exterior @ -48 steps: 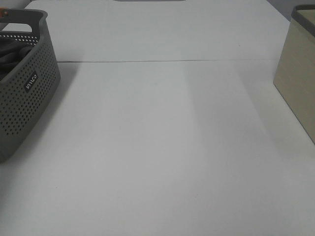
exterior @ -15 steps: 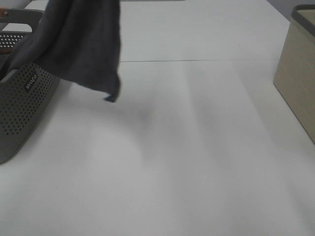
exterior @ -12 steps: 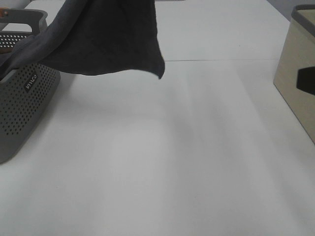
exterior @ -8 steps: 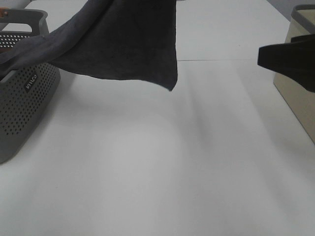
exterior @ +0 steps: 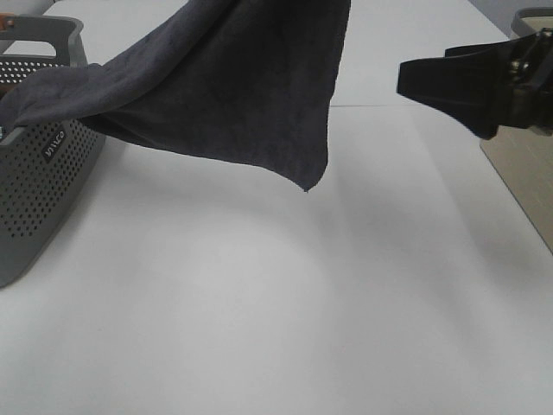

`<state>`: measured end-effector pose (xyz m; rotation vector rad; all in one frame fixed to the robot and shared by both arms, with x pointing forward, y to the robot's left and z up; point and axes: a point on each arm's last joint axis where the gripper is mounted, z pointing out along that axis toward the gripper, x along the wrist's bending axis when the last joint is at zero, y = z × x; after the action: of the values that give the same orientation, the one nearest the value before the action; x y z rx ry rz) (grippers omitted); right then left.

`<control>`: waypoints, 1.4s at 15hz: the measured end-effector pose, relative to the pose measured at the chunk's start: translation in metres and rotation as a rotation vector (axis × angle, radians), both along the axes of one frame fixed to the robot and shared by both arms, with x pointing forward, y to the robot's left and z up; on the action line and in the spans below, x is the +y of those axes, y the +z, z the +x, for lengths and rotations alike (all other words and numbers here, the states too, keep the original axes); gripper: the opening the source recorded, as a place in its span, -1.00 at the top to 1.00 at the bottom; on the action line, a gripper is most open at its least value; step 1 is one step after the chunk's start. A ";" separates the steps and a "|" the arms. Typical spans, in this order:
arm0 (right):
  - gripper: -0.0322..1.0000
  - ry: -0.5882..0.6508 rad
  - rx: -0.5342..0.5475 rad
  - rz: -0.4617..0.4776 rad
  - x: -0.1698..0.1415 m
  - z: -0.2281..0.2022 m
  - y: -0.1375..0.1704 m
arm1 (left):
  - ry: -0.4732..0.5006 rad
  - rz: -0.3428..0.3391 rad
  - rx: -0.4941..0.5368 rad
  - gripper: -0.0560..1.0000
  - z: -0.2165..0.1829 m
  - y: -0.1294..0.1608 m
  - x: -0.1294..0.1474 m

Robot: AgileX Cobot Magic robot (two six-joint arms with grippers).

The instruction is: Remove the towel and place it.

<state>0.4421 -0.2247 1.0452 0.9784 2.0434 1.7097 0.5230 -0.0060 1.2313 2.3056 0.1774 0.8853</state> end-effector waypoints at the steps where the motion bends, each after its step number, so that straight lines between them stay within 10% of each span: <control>1: -0.48 0.030 0.002 -0.029 0.013 -0.001 0.000 | -0.001 -0.005 0.000 0.89 0.000 0.000 0.000; 5: -0.48 -0.049 0.014 -0.273 0.058 0.010 -0.012 | -0.012 -0.029 -0.001 0.89 0.000 0.001 -0.002; 10: -0.48 0.003 0.110 -0.349 0.088 0.018 -0.041 | -0.021 -0.047 0.008 0.89 -0.001 0.002 -0.004; 14: -0.04 -0.049 0.128 -0.362 0.085 0.020 -0.043 | -0.002 -0.017 -0.017 0.89 0.001 0.002 -0.001; 18: 0.92 -0.065 0.139 -0.356 0.084 0.021 -0.043 | 0.027 0.030 0.021 0.89 0.000 -0.003 0.003; 21: 0.92 0.086 0.180 -0.268 0.095 0.009 -0.039 | 0.054 0.081 0.020 0.89 0.001 -0.005 0.008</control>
<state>0.4511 -0.1295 1.0061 0.9980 2.3850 1.3794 0.5243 0.0015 1.2266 2.3954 0.2172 0.9120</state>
